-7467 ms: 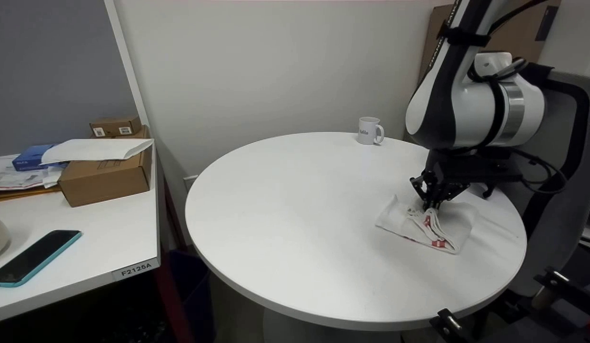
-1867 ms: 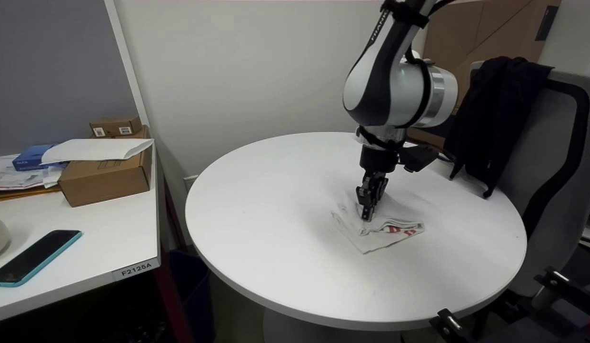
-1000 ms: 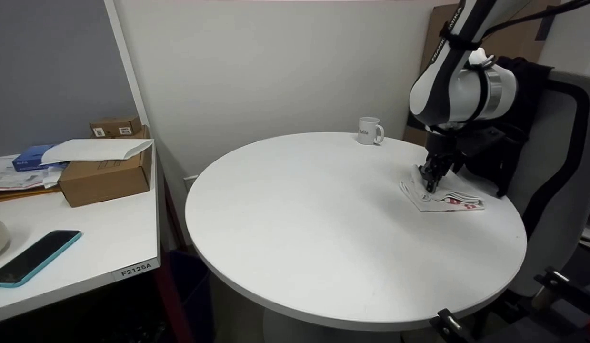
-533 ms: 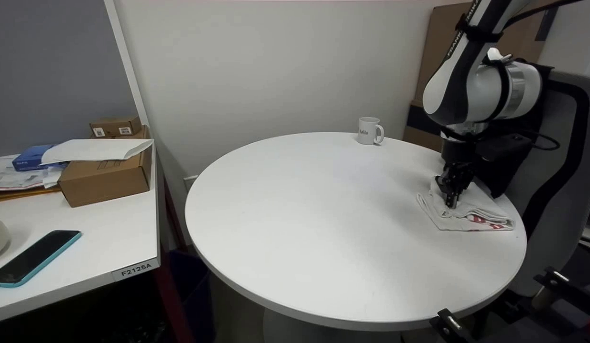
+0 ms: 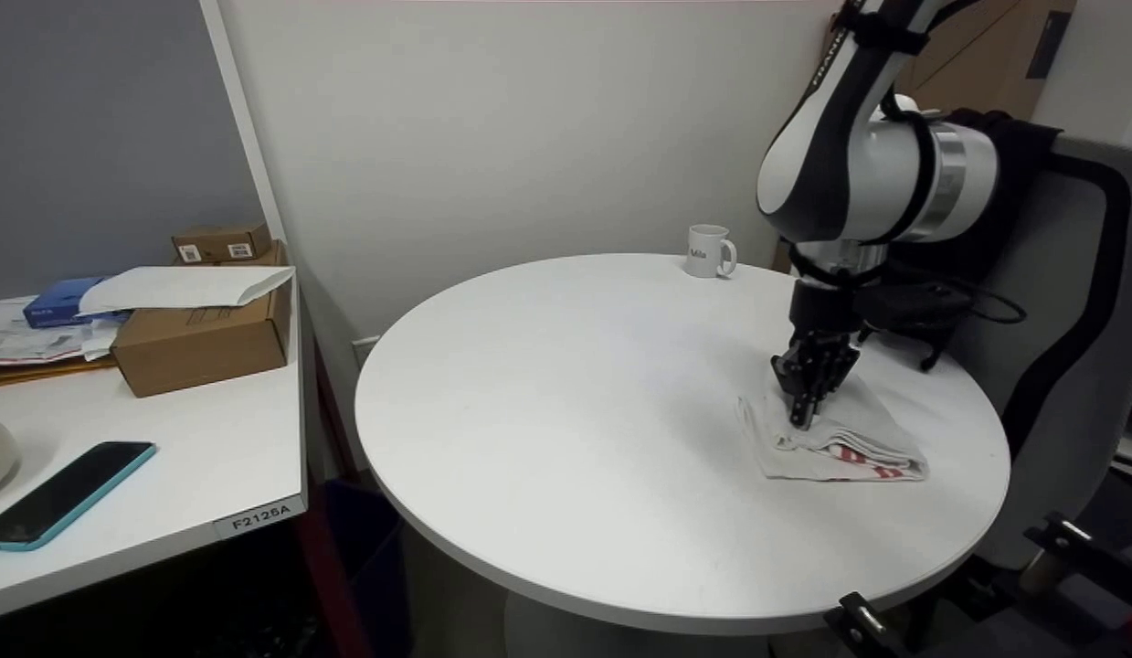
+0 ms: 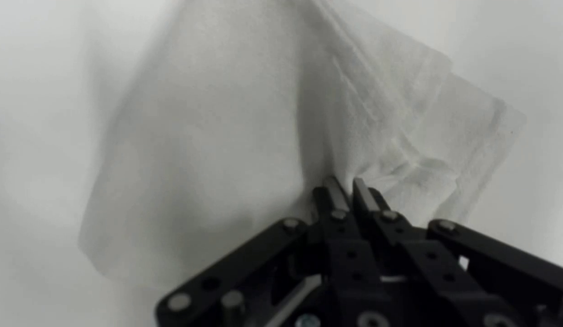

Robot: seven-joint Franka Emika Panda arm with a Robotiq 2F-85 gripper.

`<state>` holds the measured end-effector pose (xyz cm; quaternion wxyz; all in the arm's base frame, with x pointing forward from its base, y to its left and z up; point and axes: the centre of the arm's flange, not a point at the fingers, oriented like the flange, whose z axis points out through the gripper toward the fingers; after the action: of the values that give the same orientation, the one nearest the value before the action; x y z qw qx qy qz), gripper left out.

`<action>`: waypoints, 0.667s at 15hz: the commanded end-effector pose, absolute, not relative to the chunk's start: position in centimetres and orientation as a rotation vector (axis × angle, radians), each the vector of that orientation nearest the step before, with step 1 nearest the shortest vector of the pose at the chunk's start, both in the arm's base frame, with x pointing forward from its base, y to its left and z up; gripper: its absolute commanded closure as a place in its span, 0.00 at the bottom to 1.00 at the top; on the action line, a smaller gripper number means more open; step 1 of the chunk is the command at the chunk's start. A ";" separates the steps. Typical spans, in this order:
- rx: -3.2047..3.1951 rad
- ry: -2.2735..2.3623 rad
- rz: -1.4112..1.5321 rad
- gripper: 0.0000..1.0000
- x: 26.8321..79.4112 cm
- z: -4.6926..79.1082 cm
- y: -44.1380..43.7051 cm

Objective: Use the white and red towel to wipe the table top

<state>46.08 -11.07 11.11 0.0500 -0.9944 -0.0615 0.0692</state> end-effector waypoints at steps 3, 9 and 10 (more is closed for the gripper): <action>-2.961 -0.295 0.086 0.98 46.8 10.8 -2.0; -2.925 -0.450 -0.059 0.98 49.6 11.6 4.9; -2.912 -0.483 -0.079 0.98 49.9 11.8 6.5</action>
<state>48.85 3.14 11.86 0.0861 -0.9858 -0.1442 -0.0059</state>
